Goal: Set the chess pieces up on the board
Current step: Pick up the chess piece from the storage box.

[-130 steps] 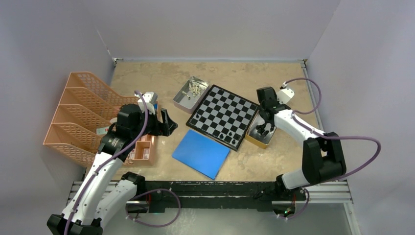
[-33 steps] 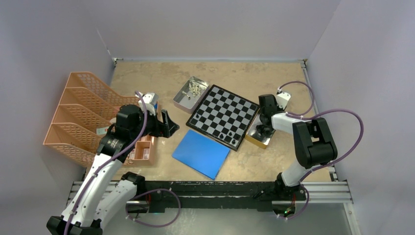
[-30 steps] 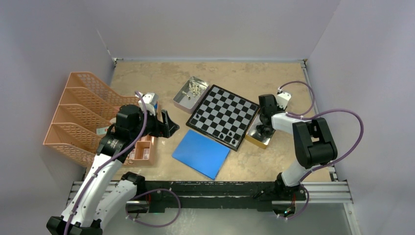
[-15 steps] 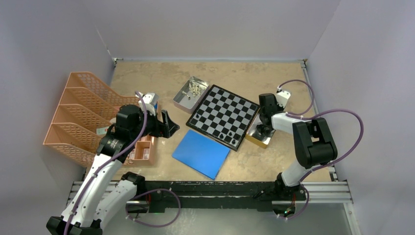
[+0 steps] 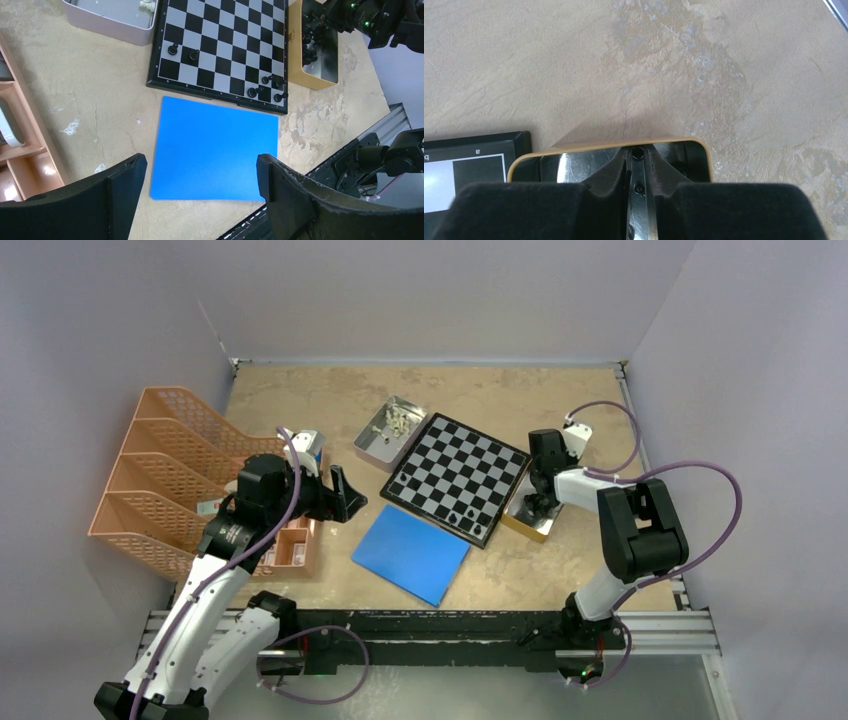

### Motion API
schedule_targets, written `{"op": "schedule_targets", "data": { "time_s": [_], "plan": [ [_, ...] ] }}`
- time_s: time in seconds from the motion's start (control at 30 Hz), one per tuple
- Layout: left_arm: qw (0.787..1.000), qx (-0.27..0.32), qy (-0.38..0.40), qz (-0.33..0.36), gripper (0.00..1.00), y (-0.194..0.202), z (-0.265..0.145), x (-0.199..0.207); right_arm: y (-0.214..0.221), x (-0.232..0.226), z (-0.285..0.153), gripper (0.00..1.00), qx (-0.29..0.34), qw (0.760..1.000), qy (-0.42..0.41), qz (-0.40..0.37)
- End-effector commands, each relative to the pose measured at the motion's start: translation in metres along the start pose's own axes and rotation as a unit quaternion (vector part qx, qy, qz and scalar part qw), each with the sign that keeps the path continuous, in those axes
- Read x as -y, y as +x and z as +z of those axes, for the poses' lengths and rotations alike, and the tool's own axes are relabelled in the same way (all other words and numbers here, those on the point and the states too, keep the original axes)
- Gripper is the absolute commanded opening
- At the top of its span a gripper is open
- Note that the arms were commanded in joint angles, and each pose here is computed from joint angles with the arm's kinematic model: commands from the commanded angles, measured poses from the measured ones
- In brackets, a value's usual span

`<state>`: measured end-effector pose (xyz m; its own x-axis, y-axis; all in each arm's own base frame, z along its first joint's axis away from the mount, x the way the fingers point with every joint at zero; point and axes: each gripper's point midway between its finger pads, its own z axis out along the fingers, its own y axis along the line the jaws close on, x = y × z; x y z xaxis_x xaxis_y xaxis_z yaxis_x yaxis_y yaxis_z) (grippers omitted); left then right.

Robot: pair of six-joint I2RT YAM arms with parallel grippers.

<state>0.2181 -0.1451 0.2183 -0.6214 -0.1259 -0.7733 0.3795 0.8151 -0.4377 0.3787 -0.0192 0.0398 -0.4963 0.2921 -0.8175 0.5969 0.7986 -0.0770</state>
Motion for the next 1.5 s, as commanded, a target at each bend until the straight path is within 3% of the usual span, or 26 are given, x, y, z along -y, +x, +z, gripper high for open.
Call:
{"op": "schedule_targets", "data": {
  "time_s": [0.0,0.43,0.83,1.03,1.23,1.47],
  "plan": [
    [1.0,0.022,0.016,0.012,0.81,-0.01,-0.003,0.008,-0.021,-0.01,-0.006,0.13,0.02,0.999,-0.023,0.014],
    [1.0,0.019,0.013,0.011,0.81,-0.009,-0.001,0.007,-0.019,-0.044,-0.031,0.08,0.013,0.997,-0.075,0.0],
    [1.0,0.016,0.01,0.008,0.81,-0.008,0.0,0.006,-0.033,-0.027,-0.056,0.08,0.01,0.999,-0.047,0.023],
    [1.0,0.018,0.008,0.007,0.81,-0.008,-0.001,0.006,-0.072,-0.035,-0.092,0.07,0.035,0.992,-0.104,0.063],
    [1.0,0.019,0.005,0.007,0.81,-0.009,-0.001,0.005,-0.107,-0.076,-0.156,0.07,0.085,0.967,-0.227,0.081],
    [1.0,0.024,-0.002,0.007,0.81,-0.01,-0.002,0.003,-0.074,-0.14,-0.206,0.07,0.069,0.94,-0.331,0.045]
  ]
}}
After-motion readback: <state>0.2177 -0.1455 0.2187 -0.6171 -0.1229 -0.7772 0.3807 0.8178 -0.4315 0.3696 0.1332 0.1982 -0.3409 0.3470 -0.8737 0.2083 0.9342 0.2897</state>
